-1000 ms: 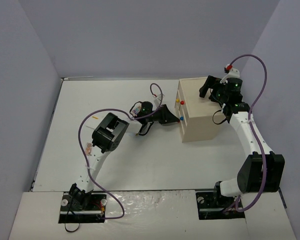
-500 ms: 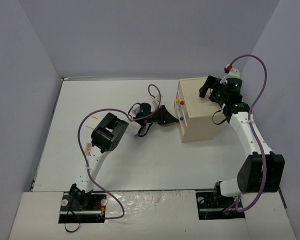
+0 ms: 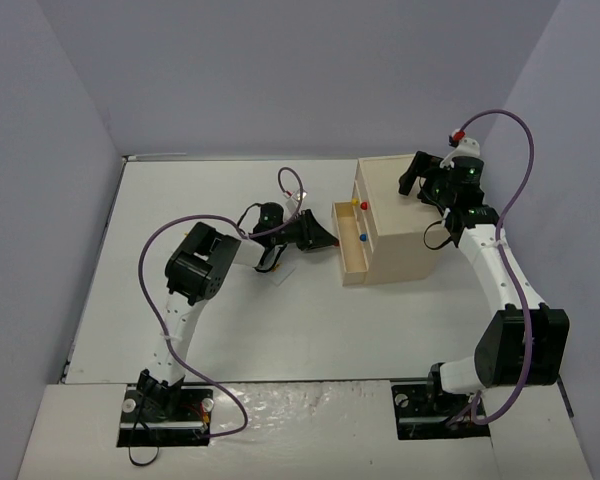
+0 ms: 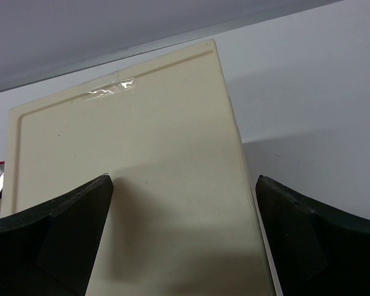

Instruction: Organize the makeup

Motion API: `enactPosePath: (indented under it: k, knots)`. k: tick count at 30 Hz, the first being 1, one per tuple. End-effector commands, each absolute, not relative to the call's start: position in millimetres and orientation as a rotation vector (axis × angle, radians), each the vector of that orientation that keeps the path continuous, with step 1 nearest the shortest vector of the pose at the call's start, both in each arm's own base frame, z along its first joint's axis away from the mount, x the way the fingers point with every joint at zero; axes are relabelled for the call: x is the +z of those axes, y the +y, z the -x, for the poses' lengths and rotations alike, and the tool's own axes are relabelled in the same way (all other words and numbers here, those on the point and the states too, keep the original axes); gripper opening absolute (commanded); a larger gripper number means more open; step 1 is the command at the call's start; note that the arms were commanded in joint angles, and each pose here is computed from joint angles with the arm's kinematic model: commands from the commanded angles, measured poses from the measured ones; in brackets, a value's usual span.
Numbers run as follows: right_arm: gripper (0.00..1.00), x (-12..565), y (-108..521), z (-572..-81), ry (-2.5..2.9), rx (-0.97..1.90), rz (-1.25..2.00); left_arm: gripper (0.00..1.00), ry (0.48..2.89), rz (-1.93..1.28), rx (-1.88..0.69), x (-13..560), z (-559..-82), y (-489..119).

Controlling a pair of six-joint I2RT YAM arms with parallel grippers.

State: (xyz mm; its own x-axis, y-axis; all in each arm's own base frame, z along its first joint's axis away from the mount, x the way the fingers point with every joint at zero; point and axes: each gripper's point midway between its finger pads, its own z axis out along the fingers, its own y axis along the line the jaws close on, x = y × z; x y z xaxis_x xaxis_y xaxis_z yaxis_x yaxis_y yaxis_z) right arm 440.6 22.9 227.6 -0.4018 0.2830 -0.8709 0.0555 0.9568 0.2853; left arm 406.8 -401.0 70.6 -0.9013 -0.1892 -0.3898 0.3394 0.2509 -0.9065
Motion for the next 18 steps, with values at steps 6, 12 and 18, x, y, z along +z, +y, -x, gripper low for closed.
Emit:
enactPosePath:
  k: [6,12,18]
  knots:
    - [0.98,197,2,-430,2.061,0.172,-0.304,0.0,2.023,-0.254,-1.6,121,-416,-372]
    - [0.98,196,-3,-430,2.061,0.163,-0.312,0.0,2.053,-0.228,-1.59,112,-417,-361]
    - [0.98,197,-4,-430,2.057,0.164,-0.314,0.0,2.074,-0.212,-1.58,105,-415,-357]
